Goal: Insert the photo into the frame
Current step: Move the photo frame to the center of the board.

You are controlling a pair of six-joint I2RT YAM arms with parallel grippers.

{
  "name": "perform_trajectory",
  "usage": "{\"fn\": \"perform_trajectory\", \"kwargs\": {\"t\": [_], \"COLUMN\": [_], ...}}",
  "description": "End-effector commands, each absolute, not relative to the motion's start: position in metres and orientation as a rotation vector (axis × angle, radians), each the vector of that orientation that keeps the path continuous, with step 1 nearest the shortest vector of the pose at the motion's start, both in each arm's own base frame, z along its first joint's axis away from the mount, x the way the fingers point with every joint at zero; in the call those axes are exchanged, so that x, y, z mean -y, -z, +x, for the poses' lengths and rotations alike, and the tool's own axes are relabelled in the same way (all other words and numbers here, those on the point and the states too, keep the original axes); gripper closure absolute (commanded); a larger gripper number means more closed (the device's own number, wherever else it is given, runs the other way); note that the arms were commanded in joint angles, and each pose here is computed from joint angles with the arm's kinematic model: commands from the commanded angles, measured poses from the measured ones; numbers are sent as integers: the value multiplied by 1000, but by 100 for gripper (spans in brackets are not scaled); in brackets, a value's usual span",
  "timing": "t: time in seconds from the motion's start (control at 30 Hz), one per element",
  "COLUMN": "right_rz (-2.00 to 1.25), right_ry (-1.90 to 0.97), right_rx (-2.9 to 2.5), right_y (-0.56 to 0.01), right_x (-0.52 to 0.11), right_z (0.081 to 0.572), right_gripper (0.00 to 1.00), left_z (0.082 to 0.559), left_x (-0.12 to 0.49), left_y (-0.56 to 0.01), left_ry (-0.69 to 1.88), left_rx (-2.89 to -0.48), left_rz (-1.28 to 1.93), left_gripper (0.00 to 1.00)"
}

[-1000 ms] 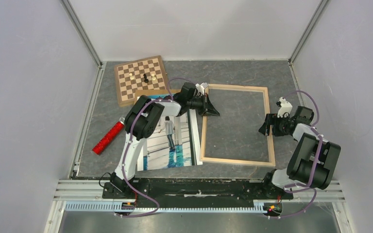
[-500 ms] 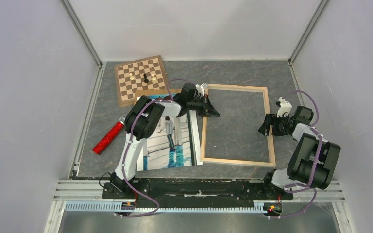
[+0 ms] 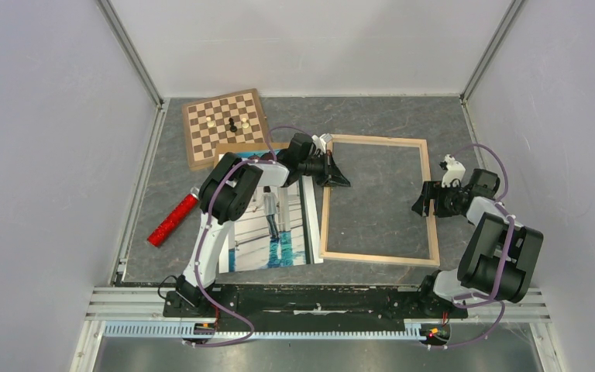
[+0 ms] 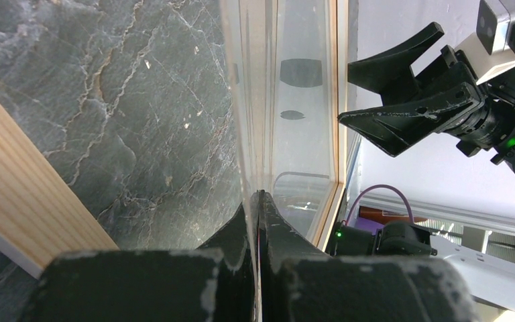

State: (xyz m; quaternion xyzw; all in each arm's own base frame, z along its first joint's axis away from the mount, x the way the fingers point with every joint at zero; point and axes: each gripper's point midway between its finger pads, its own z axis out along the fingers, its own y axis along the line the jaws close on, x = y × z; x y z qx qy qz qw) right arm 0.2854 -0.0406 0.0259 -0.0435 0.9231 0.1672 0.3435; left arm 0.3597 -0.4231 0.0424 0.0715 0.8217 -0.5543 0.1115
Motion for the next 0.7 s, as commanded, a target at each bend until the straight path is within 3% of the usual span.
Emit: {"fn": "perform_trajectory", "kwargs": {"t": [0.0,0.3,0.67], "right_rz": [-174,-278,-615], "right_ry": [-361,-254,-228], "right_rx": [-2318,-2245,-2201], "right_y": [-55,-96,-100], "right_x": [50,54,-12], "right_z": [308,334,361], "right_gripper": [20,20,20], "left_z": [360,360,360], "left_x": [429,429,428], "left_y": [-48,-45,-43], "left_ry": [1613,1605,1596], "left_rx": [-2381,-2388,-2394], "left_rz": [261,261,259], "left_gripper": [98,98,98]}}
